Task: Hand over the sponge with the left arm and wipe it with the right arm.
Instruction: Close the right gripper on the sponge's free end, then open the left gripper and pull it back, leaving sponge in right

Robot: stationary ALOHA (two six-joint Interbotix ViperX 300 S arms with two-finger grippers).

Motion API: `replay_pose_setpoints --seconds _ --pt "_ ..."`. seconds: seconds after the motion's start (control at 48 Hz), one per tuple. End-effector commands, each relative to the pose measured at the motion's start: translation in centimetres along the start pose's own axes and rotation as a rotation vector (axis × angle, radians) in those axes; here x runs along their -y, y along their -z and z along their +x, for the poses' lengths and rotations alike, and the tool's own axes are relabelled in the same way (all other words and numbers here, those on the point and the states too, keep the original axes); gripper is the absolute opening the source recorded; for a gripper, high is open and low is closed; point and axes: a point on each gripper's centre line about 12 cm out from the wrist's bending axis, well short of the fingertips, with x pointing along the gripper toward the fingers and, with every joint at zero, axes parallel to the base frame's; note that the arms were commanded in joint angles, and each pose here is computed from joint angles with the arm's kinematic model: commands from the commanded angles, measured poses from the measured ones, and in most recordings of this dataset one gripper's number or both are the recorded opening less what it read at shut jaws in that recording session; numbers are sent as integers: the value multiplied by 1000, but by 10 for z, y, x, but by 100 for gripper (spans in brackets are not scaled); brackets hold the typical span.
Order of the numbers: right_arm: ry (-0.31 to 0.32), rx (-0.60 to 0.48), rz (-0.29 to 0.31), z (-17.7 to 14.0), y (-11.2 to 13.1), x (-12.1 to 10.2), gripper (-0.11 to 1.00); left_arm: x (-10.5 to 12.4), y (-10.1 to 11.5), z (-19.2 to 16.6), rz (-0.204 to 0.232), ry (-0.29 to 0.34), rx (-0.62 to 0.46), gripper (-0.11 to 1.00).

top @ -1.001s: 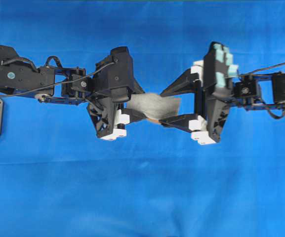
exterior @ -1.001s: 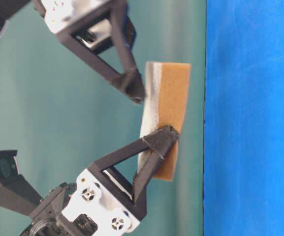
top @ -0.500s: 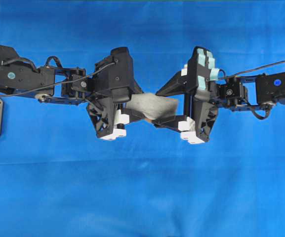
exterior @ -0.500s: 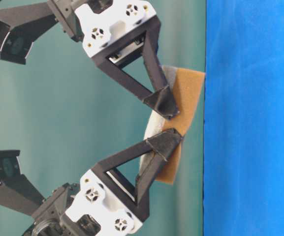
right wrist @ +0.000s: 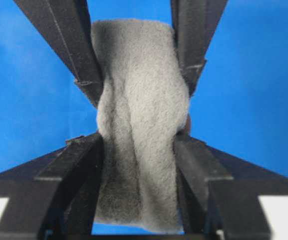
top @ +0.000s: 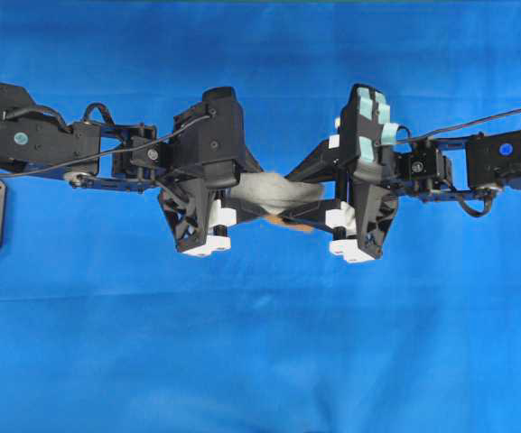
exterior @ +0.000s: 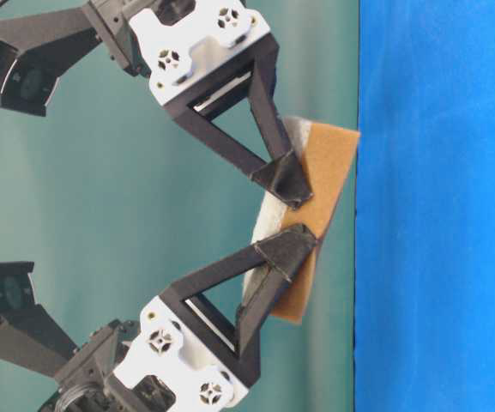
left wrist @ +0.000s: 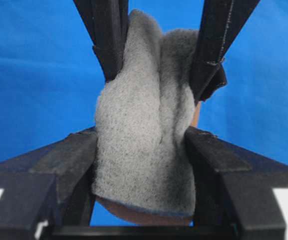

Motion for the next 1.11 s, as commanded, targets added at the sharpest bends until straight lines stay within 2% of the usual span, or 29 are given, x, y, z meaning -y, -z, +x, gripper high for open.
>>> replay_pose_setpoints --seconds 0.0,0.292,0.334,0.438,0.5,0.813,1.084 --pt "-8 34 -4 -5 -13 -3 48 2 -13 -8 1 5 46 42" --pt "-8 30 -5 -8 -14 -3 37 4 -11 -10 12 9 47 41" --pt "-10 25 -7 -9 -13 -4 37 4 -10 -11 15 9 45 49" --pt "-13 18 -8 -14 -12 -6 37 4 -6 -18 19 10 50 78" --pt "-15 16 -10 -17 -11 -7 37 3 -4 -24 18 10 61 85" --pt "-27 4 -13 -34 0 -10 37 1 13 -65 5 15 173 82" --pt "-28 -18 -17 -31 2 -11 37 0 20 -85 3 18 242 82"
